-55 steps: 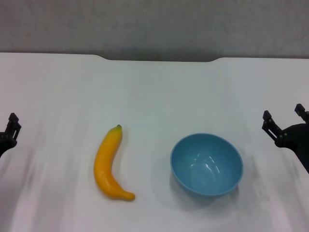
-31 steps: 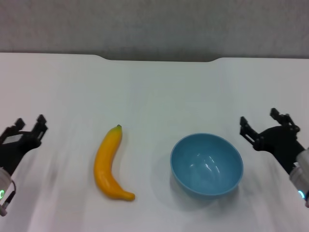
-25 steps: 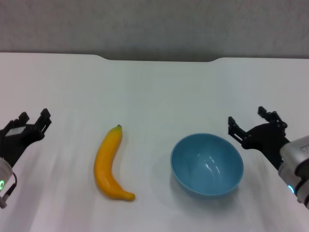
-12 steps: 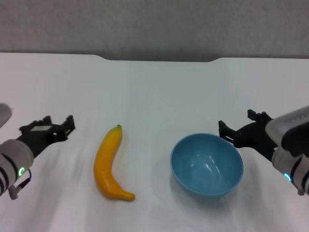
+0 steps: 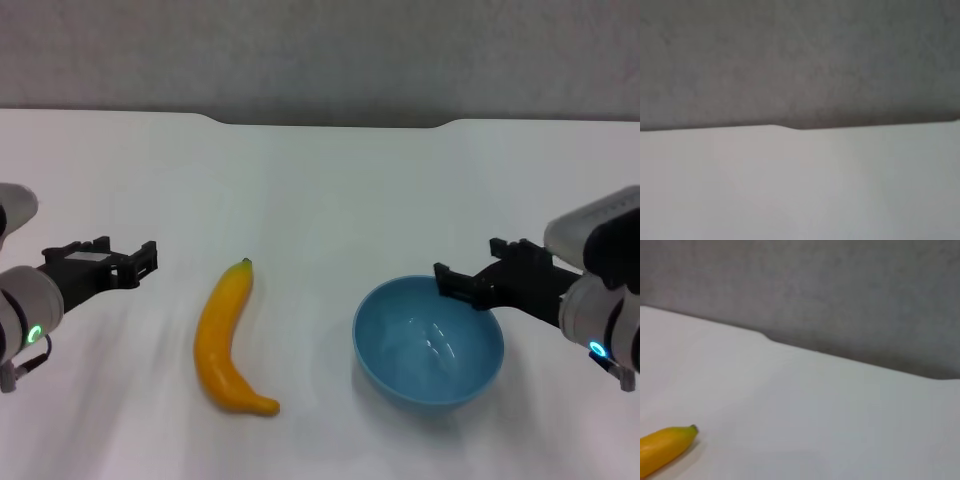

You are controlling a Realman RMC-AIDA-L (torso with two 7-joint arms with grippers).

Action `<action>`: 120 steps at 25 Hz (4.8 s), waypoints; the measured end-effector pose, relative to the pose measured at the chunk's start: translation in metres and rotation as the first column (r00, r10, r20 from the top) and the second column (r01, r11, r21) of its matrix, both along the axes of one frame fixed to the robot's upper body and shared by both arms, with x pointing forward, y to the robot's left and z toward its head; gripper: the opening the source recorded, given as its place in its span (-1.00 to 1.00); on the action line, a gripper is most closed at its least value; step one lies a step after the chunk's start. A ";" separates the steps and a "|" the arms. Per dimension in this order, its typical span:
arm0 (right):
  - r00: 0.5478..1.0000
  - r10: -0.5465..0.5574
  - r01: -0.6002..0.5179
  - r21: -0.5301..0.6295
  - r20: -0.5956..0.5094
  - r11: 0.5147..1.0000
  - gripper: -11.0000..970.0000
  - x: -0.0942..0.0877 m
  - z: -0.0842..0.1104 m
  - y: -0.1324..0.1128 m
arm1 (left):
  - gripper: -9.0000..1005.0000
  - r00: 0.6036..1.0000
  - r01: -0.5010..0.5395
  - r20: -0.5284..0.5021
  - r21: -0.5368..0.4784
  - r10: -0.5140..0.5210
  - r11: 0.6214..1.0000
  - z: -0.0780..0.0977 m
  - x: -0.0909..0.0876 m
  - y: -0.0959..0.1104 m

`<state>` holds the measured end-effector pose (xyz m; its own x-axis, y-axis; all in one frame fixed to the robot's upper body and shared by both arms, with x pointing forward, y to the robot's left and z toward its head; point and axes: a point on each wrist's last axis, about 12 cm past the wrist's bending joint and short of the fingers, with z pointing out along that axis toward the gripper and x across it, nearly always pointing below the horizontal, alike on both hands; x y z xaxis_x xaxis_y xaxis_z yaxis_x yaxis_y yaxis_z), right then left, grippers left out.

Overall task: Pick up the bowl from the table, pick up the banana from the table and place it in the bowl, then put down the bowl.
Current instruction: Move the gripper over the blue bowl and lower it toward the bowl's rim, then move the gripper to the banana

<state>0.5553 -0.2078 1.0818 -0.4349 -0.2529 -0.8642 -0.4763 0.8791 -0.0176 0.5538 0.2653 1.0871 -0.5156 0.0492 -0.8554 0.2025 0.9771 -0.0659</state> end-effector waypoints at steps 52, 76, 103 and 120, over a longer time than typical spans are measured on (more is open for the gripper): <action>0.966 0.000 -0.036 -0.136 -0.257 0.990 0.82 0.016 0.005 0.005 | 0.23 0.965 0.159 -0.247 0.280 -0.089 0.947 0.029 0.026 0.004; 0.950 -0.026 -0.022 -0.150 -0.310 0.988 0.81 0.018 -0.015 0.009 | 0.23 0.963 0.143 -0.261 0.268 -0.071 0.953 0.024 0.024 0.007; 0.939 -0.037 -0.015 -0.145 -0.343 0.989 -0.63 0.014 -0.018 0.008 | 0.23 0.960 0.136 -0.275 0.271 -0.059 0.953 0.020 0.022 0.011; 0.951 -0.053 0.006 -0.152 -0.306 0.988 -0.85 0.019 -0.014 0.004 | 0.25 0.946 0.104 -0.319 0.120 -0.061 0.987 0.033 0.020 -0.009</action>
<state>0.5746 -0.2041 1.0679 -0.6830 -0.3499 -0.6411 -0.4528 0.8916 -0.0042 0.5736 0.2561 1.1200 -0.7458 0.2060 -0.6335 0.2733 0.9619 -0.0089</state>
